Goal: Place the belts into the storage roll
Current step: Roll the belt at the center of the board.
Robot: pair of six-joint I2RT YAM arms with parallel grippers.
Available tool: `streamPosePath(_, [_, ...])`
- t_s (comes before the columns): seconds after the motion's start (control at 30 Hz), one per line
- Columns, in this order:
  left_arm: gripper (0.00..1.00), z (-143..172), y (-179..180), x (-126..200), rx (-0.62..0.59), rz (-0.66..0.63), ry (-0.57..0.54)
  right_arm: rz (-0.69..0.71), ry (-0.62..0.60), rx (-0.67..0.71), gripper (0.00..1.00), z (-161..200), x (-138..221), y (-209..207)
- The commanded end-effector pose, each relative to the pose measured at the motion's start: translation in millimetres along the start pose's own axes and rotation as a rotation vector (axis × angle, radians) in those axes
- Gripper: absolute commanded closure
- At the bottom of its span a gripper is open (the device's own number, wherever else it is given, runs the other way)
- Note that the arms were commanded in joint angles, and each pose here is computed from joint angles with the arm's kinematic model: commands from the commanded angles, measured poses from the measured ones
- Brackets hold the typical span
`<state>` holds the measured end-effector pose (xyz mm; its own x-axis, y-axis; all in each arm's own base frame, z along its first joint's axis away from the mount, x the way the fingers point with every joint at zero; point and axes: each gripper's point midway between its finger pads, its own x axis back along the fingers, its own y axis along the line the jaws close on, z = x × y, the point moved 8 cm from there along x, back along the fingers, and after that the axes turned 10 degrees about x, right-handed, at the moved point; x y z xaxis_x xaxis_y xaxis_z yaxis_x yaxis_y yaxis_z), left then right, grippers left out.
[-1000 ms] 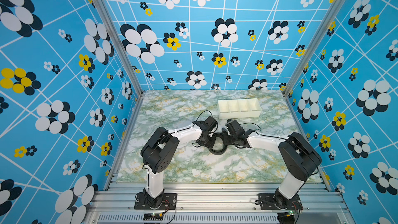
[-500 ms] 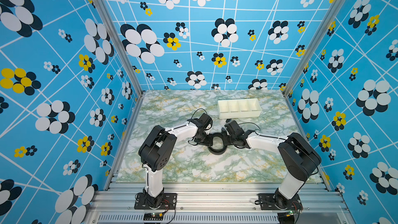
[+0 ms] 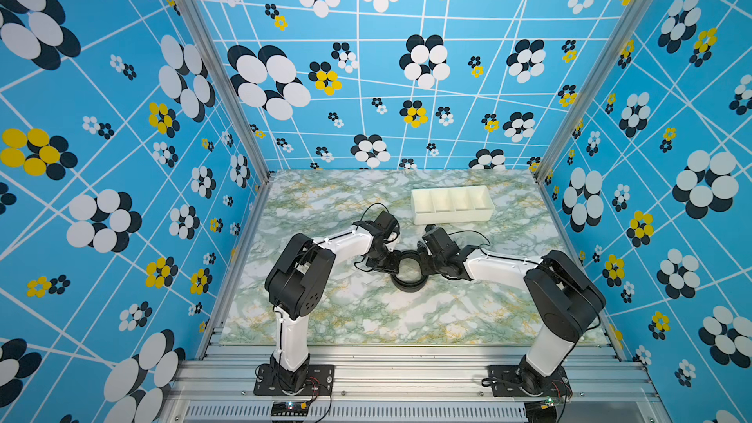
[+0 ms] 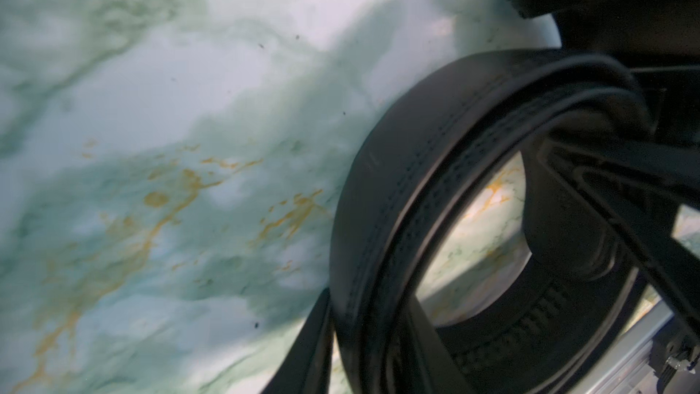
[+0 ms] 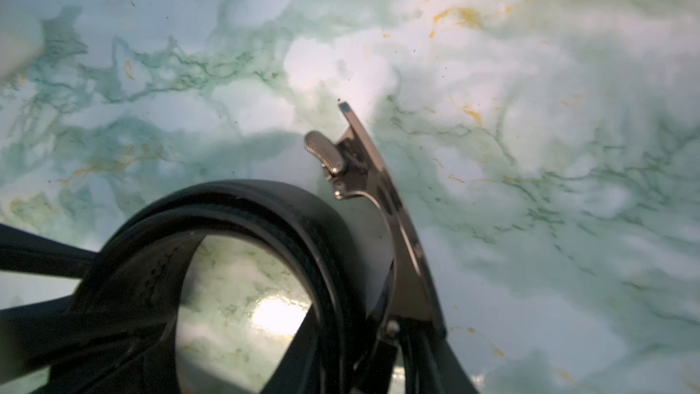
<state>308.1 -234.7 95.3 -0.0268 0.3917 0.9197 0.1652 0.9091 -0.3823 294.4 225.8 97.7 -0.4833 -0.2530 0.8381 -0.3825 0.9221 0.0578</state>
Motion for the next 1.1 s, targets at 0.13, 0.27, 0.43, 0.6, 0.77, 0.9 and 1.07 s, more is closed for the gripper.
streamPosePath(0.13, [1.00,0,24,-16,0.048,-0.143,0.107,-0.002,0.097,0.099,1.00,20,-10,6])
streamPosePath(0.27, [1.00,-5,20,-10,0.041,-0.163,0.135,-0.010,0.083,0.122,1.00,16,-7,8])
streamPosePath(0.43, [1.00,-7,16,7,0.022,-0.193,0.118,-0.015,0.072,0.130,0.98,11,-3,9])
streamPosePath(0.6, [1.00,-11,14,25,-0.006,-0.254,0.121,-0.017,0.064,0.139,0.90,9,1,9])
streamPosePath(0.77, [1.00,-16,11,42,-0.026,-0.309,0.127,-0.002,0.021,0.156,0.75,9,13,5])
streamPosePath(0.9, [1.00,-15,9,48,-0.023,-0.315,0.121,-0.010,-0.020,0.160,0.67,6,26,4])
streamPosePath(1.07, [1.00,-12,5,54,-0.025,-0.309,0.107,-0.060,-0.083,0.148,0.47,4,40,6])
